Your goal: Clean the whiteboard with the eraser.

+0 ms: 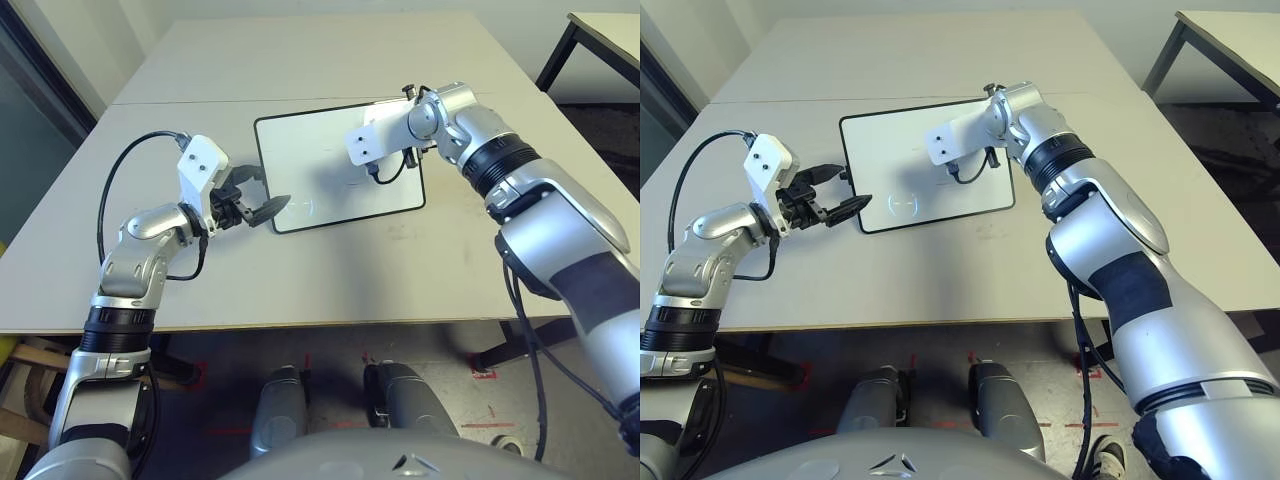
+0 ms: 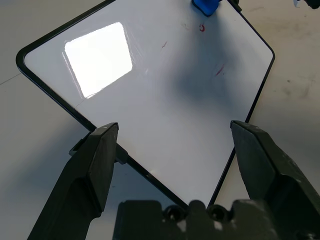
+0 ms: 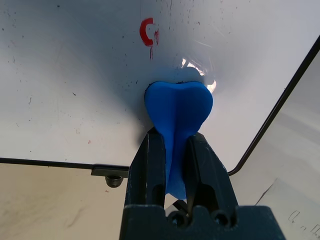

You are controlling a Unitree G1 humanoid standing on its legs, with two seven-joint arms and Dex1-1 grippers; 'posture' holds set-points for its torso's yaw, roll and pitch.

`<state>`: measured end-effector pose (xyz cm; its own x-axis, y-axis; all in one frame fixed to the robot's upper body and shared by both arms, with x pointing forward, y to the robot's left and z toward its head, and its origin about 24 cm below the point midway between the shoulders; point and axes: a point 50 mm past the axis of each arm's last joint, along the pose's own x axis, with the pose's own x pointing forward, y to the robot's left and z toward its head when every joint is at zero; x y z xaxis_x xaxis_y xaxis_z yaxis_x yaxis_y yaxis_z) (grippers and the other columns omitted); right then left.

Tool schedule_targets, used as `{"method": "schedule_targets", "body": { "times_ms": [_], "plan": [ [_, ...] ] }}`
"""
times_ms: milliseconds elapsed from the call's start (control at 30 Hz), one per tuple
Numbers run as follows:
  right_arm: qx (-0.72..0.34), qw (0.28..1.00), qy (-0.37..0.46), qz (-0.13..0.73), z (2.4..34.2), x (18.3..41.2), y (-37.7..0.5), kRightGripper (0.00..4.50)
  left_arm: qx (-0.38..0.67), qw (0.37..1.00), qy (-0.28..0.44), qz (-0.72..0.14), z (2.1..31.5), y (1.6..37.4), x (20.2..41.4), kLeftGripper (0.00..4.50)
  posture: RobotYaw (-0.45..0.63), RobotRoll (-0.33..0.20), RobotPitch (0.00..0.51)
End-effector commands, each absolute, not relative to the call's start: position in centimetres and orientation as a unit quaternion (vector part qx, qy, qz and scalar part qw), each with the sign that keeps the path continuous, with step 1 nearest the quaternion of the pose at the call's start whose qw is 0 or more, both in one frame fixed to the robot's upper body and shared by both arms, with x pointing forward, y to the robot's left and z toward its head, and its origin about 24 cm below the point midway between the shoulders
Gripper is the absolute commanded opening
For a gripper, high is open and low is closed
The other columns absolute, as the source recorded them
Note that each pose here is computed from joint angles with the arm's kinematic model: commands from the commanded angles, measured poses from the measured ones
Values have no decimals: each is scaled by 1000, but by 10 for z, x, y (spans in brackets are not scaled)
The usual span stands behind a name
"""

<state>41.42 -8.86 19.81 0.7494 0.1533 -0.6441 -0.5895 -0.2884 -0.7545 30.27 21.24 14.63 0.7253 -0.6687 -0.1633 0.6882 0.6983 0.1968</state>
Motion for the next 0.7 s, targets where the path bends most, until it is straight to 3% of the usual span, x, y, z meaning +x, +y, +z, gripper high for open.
{"method": "schedule_targets", "body": {
  "times_ms": [33,433,700],
  "plan": [
    [-724,566,172,355,173,408,-83,337,122,920,42,-370,147,213,304,4500,-55,0,66],
    [-719,554,139,396,164,392,-45,336,119,921,45,-369,144,213,303,4500,-46,0,74],
    [-727,558,118,382,175,395,-32,336,116,921,44,-370,143,211,302,4500,-43,0,72]
  ]
}}
